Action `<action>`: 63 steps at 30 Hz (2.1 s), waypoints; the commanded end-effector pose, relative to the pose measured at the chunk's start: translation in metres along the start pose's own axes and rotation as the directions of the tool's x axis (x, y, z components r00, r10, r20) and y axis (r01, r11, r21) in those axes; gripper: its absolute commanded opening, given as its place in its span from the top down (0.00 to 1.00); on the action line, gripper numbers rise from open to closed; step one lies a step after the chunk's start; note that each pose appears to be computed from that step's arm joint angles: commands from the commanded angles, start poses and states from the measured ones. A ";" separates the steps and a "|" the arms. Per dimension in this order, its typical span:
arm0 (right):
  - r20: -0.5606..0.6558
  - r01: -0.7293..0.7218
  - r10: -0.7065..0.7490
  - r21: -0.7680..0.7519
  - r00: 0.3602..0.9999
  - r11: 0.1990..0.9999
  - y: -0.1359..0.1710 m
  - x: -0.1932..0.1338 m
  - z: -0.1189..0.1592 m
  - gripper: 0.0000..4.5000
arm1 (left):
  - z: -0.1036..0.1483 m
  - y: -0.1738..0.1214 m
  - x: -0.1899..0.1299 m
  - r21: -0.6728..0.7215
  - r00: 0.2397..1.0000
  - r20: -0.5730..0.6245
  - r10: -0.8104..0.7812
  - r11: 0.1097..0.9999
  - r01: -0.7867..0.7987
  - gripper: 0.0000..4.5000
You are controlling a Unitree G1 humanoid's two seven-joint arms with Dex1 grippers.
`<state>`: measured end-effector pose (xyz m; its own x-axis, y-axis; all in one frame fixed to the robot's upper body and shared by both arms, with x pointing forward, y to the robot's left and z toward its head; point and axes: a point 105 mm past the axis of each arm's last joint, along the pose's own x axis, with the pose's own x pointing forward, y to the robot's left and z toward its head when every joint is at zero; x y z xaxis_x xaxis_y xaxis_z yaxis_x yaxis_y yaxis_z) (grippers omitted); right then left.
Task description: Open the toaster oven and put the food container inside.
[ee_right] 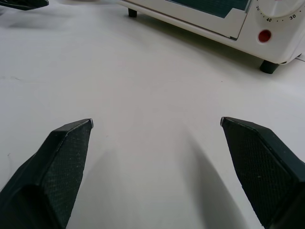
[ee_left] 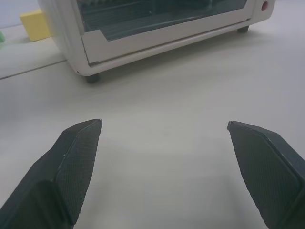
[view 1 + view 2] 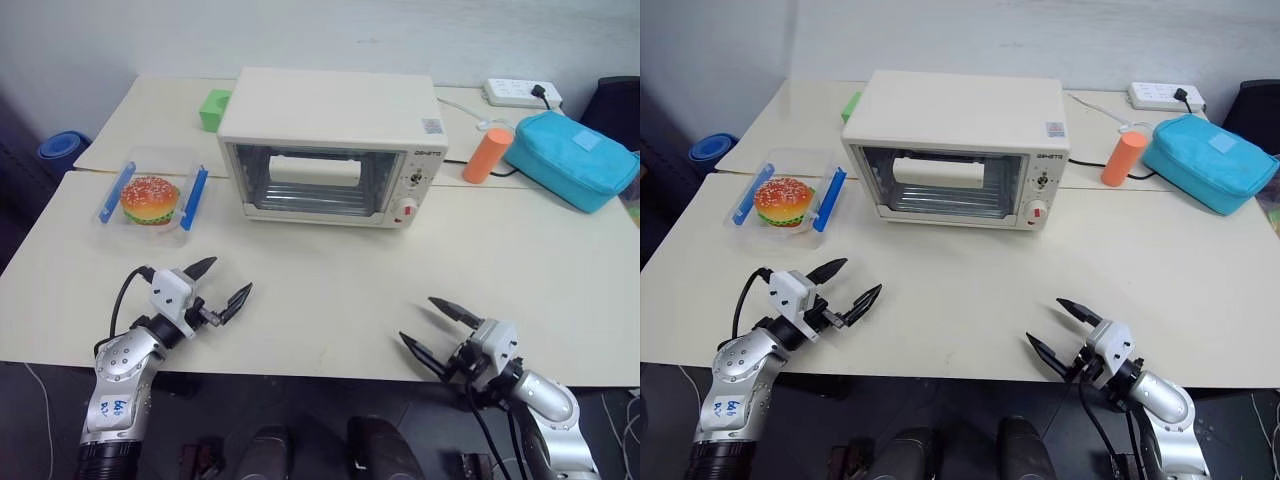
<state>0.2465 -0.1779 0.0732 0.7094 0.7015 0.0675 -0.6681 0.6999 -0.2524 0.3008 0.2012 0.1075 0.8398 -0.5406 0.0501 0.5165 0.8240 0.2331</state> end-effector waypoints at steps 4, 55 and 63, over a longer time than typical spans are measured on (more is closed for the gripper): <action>0.049 -0.032 0.033 -0.015 0.998 0.999 0.003 0.006 0.011 0.00 | 0.014 0.007 -0.005 -0.002 0.999 0.042 -0.025 1.000 0.025 0.00; 0.086 -0.330 0.332 -0.034 0.939 0.943 -0.005 0.133 0.105 0.00 | 0.121 0.055 0.001 -0.139 0.936 0.249 -0.249 0.947 0.289 0.86; 0.148 -0.256 0.259 -0.044 0.954 0.966 -0.030 0.151 0.130 0.00 | 0.119 0.059 -0.007 -0.126 0.943 0.253 -0.215 0.959 0.253 0.86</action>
<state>0.3418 -0.0736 0.2020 0.4638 0.8811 0.0925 -0.8352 0.4697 -0.2859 0.3107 0.2299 0.2260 0.6380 -0.7374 0.2220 0.7452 0.6638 0.0635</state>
